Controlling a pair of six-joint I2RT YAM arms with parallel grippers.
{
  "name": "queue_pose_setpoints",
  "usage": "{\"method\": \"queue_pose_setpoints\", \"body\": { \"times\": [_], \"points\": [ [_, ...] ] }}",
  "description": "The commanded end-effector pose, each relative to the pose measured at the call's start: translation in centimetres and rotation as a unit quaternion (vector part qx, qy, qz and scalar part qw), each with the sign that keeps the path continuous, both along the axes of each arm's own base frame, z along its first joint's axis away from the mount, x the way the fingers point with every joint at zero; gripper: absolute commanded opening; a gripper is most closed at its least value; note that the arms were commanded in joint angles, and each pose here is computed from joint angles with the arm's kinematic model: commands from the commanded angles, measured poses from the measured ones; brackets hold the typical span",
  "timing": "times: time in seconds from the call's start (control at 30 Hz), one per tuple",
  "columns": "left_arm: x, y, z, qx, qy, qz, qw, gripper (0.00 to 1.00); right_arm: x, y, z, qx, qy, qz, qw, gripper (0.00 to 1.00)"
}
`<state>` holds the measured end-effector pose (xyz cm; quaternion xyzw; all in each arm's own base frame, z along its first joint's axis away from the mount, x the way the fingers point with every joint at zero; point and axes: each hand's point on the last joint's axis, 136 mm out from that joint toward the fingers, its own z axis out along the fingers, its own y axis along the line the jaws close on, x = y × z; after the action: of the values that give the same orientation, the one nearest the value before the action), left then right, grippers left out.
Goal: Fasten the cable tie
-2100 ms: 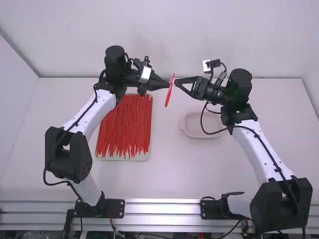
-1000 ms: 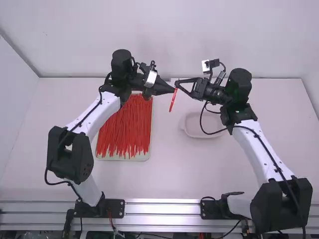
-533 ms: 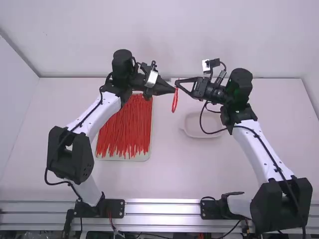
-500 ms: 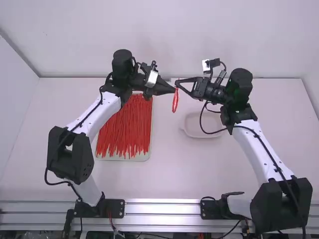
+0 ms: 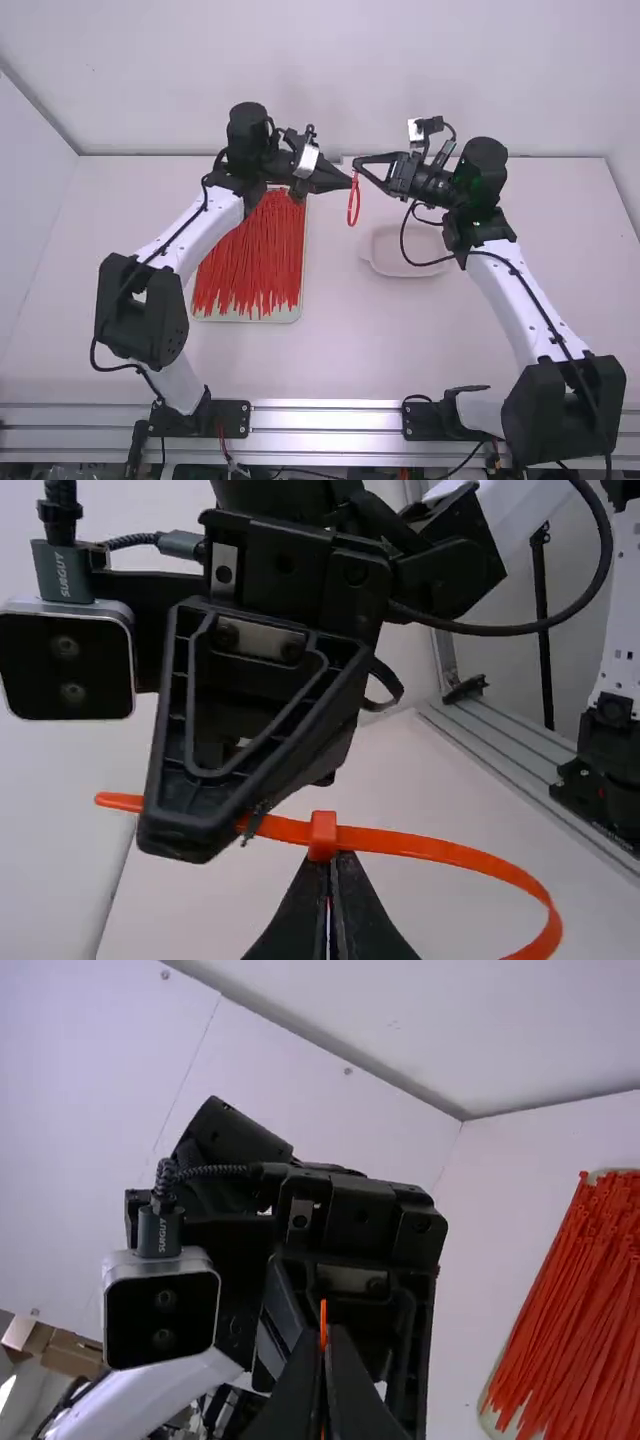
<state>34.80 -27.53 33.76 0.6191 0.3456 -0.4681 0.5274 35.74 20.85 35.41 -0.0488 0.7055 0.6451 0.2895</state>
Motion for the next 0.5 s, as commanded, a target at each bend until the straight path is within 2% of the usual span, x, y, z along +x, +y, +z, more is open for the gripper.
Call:
{"method": "queue_pose_setpoints", "body": {
  "times": [0.0, 0.2, 0.47],
  "points": [
    [-1.9, -1.1, -1.1, 0.003, 0.019, -0.04, 0.999, 0.02, 0.9, -0.9, 2.1, 0.011, -0.024, -0.03, 0.999, 0.0],
    [-2.0, -1.2, -1.6, 0.007, 0.034, -0.041, 0.999, 0.02, 1.1, -1.1, 3.6, 0.013, -0.041, -0.034, 0.998, 0.0],
    [-2.3, -1.1, -3.3, 0.013, 0.053, -0.041, 0.998, 0.02, 2.0, -2.8, 4.7, 0.023, -0.045, -0.06, 0.997, 0.0]
  ]
}}
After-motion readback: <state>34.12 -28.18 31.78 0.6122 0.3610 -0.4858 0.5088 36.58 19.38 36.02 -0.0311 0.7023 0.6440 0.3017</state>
